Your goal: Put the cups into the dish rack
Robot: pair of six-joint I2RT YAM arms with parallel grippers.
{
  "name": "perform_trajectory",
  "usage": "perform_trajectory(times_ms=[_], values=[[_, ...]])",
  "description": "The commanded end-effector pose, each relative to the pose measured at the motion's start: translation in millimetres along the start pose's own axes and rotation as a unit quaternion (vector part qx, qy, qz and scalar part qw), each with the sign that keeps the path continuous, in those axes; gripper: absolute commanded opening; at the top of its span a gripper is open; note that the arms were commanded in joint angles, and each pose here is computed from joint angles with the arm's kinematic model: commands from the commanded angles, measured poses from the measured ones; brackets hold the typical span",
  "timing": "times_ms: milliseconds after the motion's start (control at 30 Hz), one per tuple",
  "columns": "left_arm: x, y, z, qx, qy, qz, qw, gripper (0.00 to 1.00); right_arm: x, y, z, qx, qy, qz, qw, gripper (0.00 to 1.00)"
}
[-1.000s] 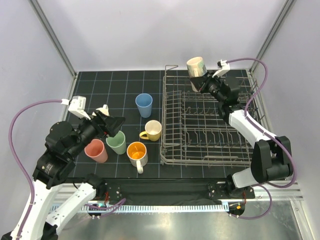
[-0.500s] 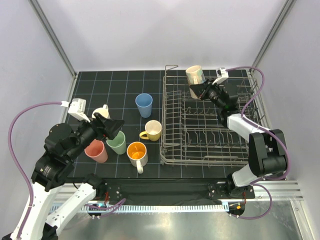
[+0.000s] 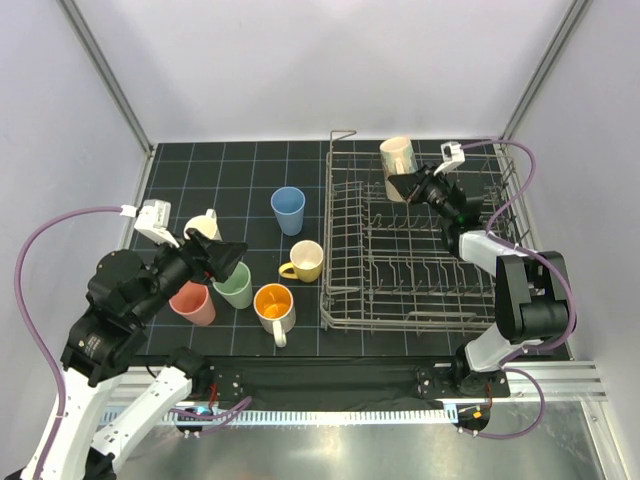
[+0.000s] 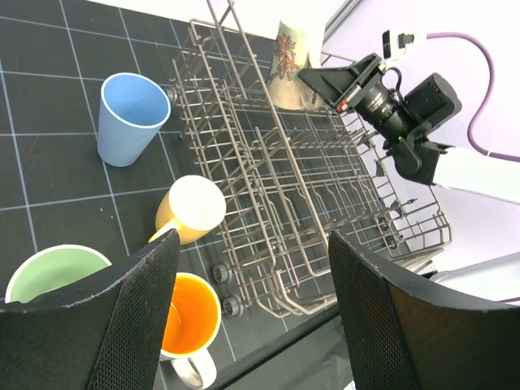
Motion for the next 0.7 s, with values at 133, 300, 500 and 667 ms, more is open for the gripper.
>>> perform_trajectory(times_ms=[133,300,500,667], values=[[0.3,0.7,-0.4,-0.001,0.001,-0.001,1.000,0.72,21.8,-9.1,19.3,0.047,-0.055,-0.060,0.996,0.04],[-1.4,0.4,1.1,0.002,-0.006,-0.001,1.000,0.72,3.7,-14.4,-0.2,0.001,-0.054,-0.027,0.998,0.04],[-0.9,-0.4,3.2,0.010,-0.016,-0.005,1.000,0.72,-17.6,-19.3,-18.4,-0.047,-0.043,0.035,0.997,0.19],[2.3,0.1,18.3,0.064,-0.035,-0.008,0.997,0.70,-19.9,-25.9,-26.9,-0.091,-0.035,0.060,0.993,0.43]])
Point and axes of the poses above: each gripper's point midway between its finger pads, its own y axis out along the fingers, its own z axis along the line the jaws close on, x = y × z, the point moved 1 cm from there along -y, back along the fingers, and after that the axes turned 6 degrees about y, right-handed, at the moved point
